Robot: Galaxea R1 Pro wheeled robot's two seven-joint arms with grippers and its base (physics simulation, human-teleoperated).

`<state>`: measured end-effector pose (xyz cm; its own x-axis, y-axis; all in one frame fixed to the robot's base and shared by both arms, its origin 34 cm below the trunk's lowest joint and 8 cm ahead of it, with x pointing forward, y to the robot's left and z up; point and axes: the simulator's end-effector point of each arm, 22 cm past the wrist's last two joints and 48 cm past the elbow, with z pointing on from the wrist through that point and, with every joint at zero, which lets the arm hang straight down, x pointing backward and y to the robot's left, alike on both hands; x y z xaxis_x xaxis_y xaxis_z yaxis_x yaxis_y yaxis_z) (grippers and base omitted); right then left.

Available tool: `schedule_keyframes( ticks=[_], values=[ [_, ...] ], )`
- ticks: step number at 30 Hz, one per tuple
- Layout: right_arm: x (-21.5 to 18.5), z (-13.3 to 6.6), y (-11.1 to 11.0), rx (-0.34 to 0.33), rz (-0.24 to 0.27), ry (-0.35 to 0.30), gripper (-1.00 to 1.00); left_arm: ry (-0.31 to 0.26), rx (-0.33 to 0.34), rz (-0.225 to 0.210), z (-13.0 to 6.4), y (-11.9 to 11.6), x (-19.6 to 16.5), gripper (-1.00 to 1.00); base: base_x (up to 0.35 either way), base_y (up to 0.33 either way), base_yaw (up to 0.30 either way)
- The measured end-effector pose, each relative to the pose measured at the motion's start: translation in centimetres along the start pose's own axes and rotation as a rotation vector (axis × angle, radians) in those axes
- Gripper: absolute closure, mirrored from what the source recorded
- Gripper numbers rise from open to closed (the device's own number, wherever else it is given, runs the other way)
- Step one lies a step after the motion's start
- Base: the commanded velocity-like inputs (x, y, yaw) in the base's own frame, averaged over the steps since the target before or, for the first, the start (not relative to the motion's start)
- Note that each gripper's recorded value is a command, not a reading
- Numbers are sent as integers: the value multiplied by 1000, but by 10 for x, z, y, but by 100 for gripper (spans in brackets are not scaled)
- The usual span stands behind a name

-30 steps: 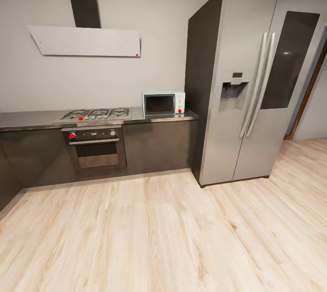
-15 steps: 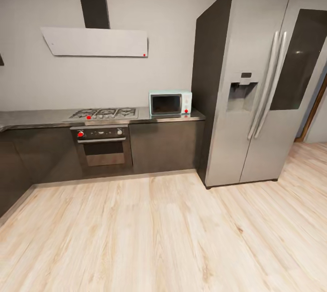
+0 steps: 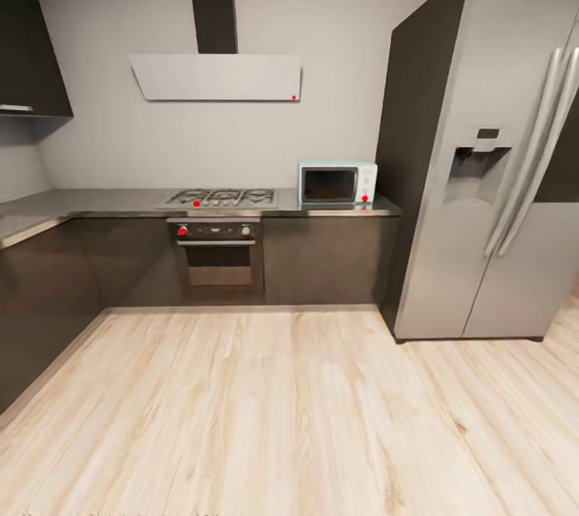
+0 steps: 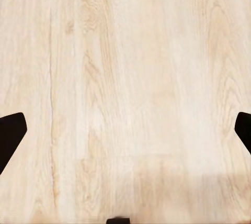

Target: Pick up the poster from the kitchen countertop and hang it on one of the wall nails in the kitchen.

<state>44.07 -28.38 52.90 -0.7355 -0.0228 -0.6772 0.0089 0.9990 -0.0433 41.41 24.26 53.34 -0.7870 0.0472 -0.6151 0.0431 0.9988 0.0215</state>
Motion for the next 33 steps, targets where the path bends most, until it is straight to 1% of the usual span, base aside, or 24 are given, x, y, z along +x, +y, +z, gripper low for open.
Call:
schedule_keyframes(
  ticks=[10, 33],
  values=[
    [5, -1, 0, -3, -6, 10, -100, 0, 0, 0, 0, 0, 0, -100, 0, 0, 51],
    [7, -1, 4, -5, -5, 13, -100, 0, 0, -1, 0, 0, 0, -100, 0, 0, 289]
  ],
)
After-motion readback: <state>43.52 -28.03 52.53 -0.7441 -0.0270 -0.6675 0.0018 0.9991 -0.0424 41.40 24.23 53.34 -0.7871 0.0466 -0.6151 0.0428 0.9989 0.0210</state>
